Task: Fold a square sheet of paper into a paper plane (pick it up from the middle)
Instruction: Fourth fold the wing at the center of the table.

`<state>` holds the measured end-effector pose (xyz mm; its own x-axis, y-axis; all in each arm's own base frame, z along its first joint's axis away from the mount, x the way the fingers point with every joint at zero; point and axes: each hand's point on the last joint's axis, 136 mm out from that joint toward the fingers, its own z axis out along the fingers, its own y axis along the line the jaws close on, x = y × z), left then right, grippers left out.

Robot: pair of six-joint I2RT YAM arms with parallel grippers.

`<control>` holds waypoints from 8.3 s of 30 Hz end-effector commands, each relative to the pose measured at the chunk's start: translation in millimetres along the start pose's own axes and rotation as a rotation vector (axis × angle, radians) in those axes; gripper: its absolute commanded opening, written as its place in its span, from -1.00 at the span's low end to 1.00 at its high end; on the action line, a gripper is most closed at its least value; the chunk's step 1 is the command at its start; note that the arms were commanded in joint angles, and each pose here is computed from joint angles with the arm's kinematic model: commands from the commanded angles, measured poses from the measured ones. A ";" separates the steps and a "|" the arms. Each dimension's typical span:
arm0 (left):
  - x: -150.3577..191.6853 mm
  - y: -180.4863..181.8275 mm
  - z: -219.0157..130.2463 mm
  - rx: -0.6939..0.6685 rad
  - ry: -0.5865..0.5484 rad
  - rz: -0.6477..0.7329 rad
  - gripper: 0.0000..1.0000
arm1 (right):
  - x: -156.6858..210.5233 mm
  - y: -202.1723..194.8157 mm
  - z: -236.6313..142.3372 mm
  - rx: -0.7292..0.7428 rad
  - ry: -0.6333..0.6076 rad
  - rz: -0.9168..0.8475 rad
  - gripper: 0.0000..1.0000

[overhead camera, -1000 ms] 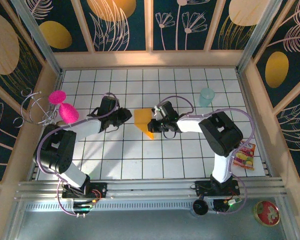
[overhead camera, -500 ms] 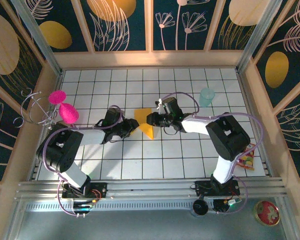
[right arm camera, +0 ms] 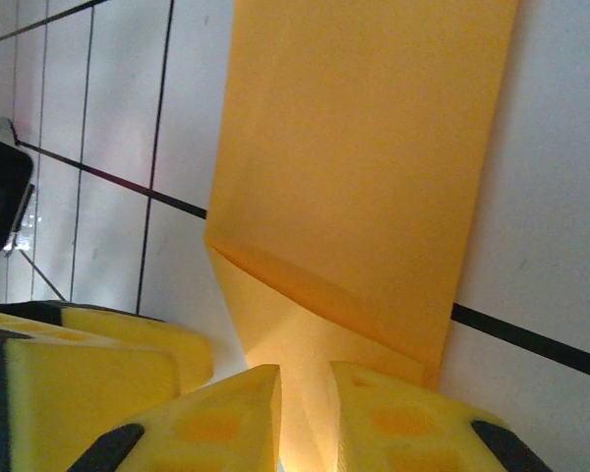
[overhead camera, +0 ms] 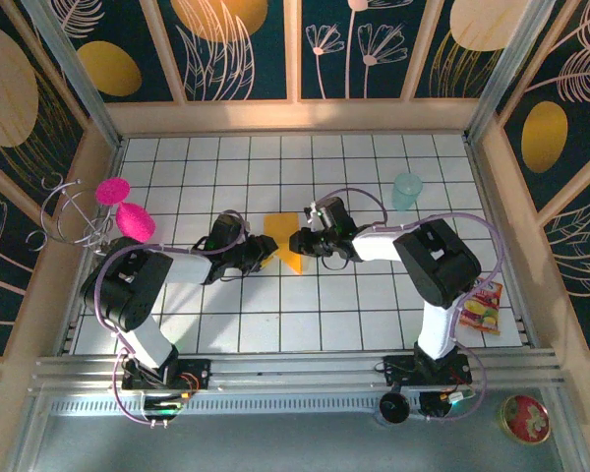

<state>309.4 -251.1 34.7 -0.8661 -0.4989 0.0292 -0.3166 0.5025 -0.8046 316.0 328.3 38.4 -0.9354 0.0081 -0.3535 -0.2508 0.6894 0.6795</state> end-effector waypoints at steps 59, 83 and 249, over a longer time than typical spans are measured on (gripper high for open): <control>-20.0 -31.7 17.6 -0.027 0.019 0.100 -0.23 | 22.2 -42.6 13.9 0.129 0.075 0.038 -0.67; -36.0 3.9 23.1 -0.228 -0.015 0.121 -0.25 | 25.7 -48.6 15.2 0.146 0.084 0.039 -0.68; -73.3 -20.2 20.5 -0.134 0.009 0.118 -0.35 | 11.3 9.9 1.4 0.513 -0.235 -0.724 -0.83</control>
<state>384.6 -239.2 39.0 -0.8988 -0.4328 -0.0695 -0.2563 0.6475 -0.7176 303.6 332.7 26.4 -0.5346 -0.4606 -0.7085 -0.5627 0.8196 -0.1082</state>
